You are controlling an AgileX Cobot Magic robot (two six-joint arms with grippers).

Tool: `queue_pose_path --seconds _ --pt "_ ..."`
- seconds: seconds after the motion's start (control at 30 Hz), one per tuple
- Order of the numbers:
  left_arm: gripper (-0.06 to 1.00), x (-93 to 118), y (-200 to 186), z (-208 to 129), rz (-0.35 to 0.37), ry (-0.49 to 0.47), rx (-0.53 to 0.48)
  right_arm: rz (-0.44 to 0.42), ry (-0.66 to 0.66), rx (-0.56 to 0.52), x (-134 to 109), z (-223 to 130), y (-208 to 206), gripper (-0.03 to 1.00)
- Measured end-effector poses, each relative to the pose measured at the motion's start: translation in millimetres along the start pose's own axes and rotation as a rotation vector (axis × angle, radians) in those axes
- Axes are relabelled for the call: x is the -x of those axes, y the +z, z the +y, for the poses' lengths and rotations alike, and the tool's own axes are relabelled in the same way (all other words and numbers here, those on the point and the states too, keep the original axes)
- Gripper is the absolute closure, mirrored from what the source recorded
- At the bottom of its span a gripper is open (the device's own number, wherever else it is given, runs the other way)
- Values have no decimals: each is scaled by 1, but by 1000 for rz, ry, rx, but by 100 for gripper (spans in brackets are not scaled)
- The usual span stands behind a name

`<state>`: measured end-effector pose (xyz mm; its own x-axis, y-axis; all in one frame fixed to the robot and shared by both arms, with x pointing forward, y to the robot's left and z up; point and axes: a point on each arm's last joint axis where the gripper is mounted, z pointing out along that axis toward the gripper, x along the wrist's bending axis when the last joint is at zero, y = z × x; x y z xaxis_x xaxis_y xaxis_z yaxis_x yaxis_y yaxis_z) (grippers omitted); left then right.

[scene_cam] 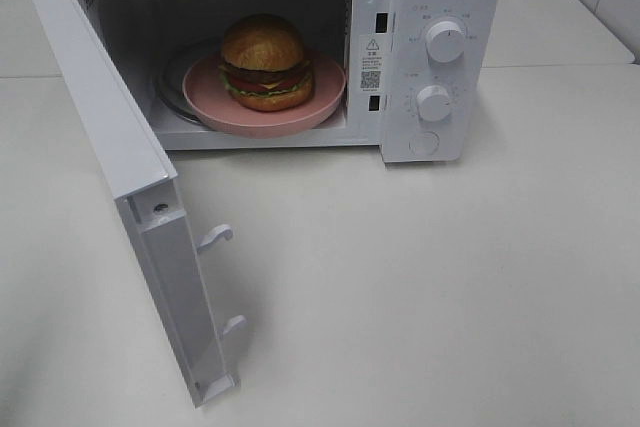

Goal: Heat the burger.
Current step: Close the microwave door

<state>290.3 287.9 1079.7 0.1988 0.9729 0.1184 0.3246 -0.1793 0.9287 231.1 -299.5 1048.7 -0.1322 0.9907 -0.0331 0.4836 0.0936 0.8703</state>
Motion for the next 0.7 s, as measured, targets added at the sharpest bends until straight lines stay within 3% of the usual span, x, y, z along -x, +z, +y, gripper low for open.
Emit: queue_pose_path --seconds 0.4,0.7 --pt "94 -10 77 14 -65 -56 -90 0 0 0 0 0 0 35" --pt "94 -12 130 3 -136 -2 -212 0 0 0 0 0 0 35"
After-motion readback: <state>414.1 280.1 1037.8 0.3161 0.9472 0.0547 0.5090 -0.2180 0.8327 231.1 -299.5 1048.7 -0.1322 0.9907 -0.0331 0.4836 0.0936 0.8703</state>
